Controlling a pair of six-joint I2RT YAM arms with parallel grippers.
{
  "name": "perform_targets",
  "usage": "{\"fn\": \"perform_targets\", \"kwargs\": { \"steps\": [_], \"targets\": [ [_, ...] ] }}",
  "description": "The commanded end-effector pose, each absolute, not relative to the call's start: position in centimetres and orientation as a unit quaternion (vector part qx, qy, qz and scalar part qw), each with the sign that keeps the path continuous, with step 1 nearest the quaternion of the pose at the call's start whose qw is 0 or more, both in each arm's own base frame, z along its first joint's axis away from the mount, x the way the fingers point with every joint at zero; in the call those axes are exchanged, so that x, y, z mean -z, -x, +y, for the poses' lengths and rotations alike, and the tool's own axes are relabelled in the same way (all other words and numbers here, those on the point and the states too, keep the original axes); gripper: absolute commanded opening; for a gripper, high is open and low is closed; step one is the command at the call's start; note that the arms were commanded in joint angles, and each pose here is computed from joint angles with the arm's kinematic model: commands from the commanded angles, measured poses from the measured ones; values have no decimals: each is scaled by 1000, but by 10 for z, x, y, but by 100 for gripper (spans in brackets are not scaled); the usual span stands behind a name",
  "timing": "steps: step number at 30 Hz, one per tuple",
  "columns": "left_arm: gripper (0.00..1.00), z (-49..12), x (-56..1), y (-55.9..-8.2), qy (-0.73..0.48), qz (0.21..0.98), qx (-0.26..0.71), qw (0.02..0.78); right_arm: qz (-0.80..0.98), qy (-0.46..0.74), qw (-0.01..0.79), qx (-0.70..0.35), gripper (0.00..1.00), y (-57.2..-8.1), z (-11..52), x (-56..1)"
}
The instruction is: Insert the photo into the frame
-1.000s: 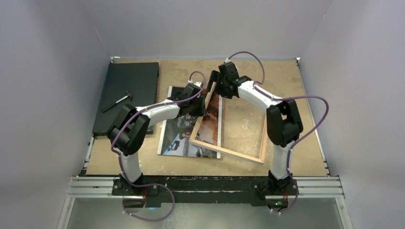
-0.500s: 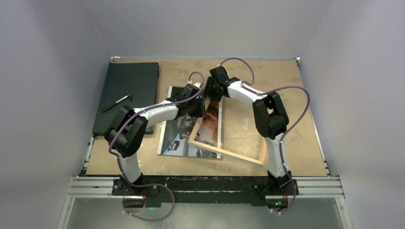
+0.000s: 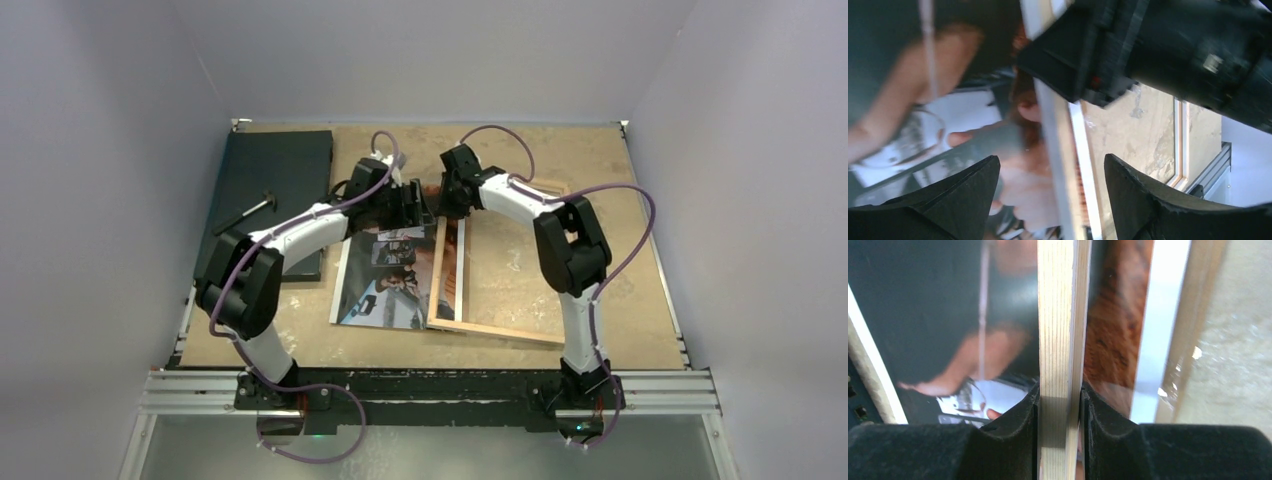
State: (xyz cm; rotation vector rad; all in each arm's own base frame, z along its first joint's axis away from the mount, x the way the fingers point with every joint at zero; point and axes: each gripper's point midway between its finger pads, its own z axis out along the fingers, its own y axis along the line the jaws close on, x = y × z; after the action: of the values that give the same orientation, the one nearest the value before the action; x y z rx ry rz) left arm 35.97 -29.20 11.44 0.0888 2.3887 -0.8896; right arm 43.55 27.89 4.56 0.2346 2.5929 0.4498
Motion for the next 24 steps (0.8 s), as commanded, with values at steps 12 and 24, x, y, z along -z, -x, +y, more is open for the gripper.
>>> {"fn": "perform_targets", "kwargs": {
  "steps": [12,24],
  "targets": [
    [77,-197,-105,-374,-111,916,191,336,953,20,294,-69,0,-415,203,-82],
    [83,-159,-130,-386,-120,919,116,357,958,0,287,-27,6,-415,170,-59]
  ]
}}
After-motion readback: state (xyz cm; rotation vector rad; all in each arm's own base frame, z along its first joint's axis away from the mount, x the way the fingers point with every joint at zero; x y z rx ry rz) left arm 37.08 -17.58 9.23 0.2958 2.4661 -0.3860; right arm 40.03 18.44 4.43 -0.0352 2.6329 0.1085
